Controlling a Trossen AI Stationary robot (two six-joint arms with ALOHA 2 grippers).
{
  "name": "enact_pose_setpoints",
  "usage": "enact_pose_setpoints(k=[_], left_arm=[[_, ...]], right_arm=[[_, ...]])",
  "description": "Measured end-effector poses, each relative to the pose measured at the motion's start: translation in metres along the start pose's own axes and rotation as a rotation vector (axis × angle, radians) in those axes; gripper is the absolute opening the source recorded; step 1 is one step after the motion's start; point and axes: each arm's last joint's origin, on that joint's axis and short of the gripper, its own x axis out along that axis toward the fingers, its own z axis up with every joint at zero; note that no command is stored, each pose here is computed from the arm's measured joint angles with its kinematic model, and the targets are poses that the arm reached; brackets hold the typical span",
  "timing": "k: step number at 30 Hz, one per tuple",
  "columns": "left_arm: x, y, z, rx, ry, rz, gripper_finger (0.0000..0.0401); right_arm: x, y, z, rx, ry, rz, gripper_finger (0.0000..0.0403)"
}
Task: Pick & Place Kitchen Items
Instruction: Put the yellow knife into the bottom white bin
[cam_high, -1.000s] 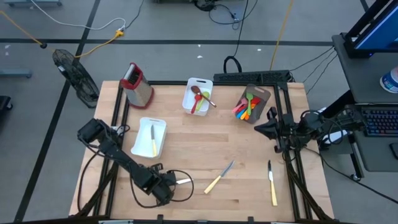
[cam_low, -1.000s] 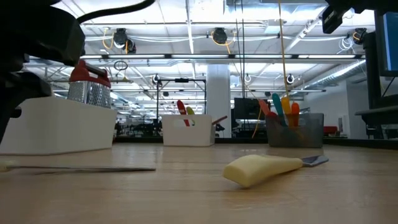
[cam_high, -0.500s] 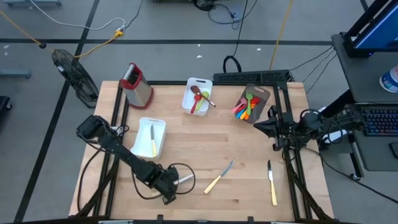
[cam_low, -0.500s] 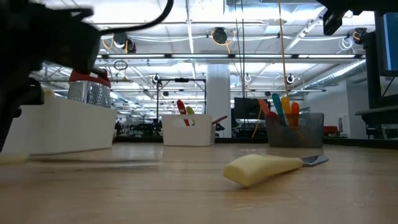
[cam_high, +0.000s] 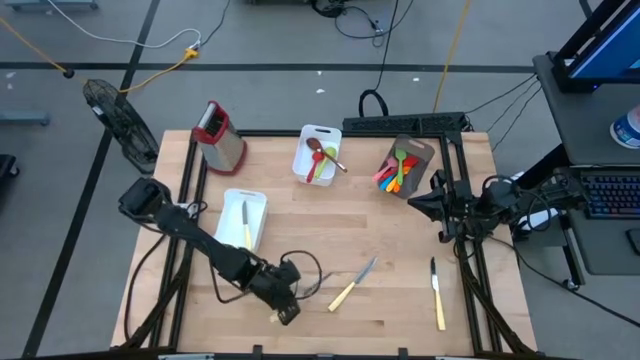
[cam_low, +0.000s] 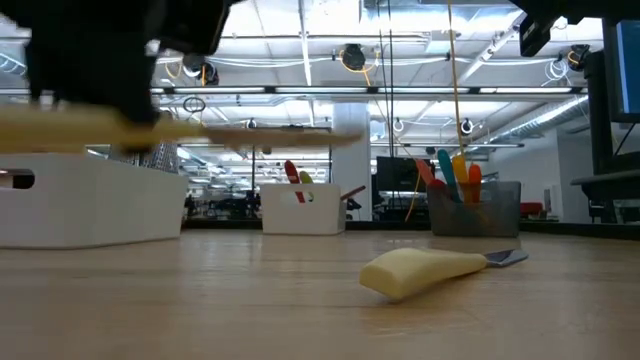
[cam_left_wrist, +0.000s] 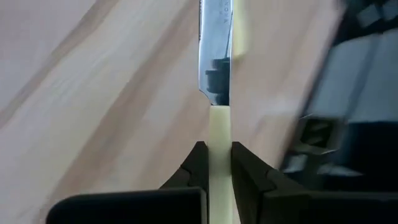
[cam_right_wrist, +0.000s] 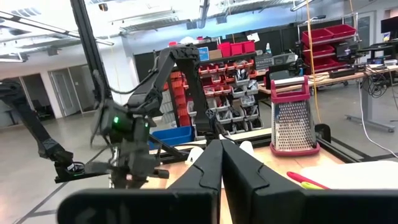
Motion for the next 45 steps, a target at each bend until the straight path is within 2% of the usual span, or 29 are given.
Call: enact_pose_setpoints(k=[2, 6, 14, 17, 20, 23, 32, 37, 45], left_arm=[[-0.005, -0.004, 0.009, -0.059, -0.033, -0.055, 0.0025], [-0.023, -0.005, 0.025, -0.185, -0.083, -0.097, 0.0025], [-0.096, -0.008, 0.053, -0.349, -0.374, -0.207, 0.0025], [-0.126, -0.003, 0.058, -0.394, -0.473, -0.210, 0.0025], [-0.150, 0.009, 0.056, -0.477, -0.511, -0.164, 0.0025], [-0.169, 0.025, 0.047, -0.608, -0.467, -0.093, 0.0025], [-0.198, 0.067, 0.017, -0.946, -0.142, 0.213, 0.0025], [-0.202, 0.079, 0.015, -1.010, -0.008, 0.329, 0.0025], [-0.204, 0.089, 0.027, -1.045, 0.034, 0.350, 0.0025]], right_arm=[[0.000, 0.000, 0.000, 0.000, 0.000, 0.000, 0.0004], [0.000, 0.000, 0.000, 0.000, 0.000, 0.000, 0.0004], [0.000, 0.000, 0.000, 0.000, 0.000, 0.001, 0.0004], [0.000, 0.000, 0.000, 0.000, 0.000, 0.001, 0.0004], [0.000, 0.000, 0.000, 0.000, 0.000, 0.001, 0.0004], [0.000, 0.000, 0.000, 0.000, 0.000, 0.001, 0.0004], [0.000, 0.000, 0.000, 0.000, 0.000, 0.001, 0.0004], [0.000, 0.000, 0.000, 0.000, 0.000, 0.001, 0.0004], [0.000, 0.000, 0.000, 0.000, 0.001, 0.001, 0.0004]])
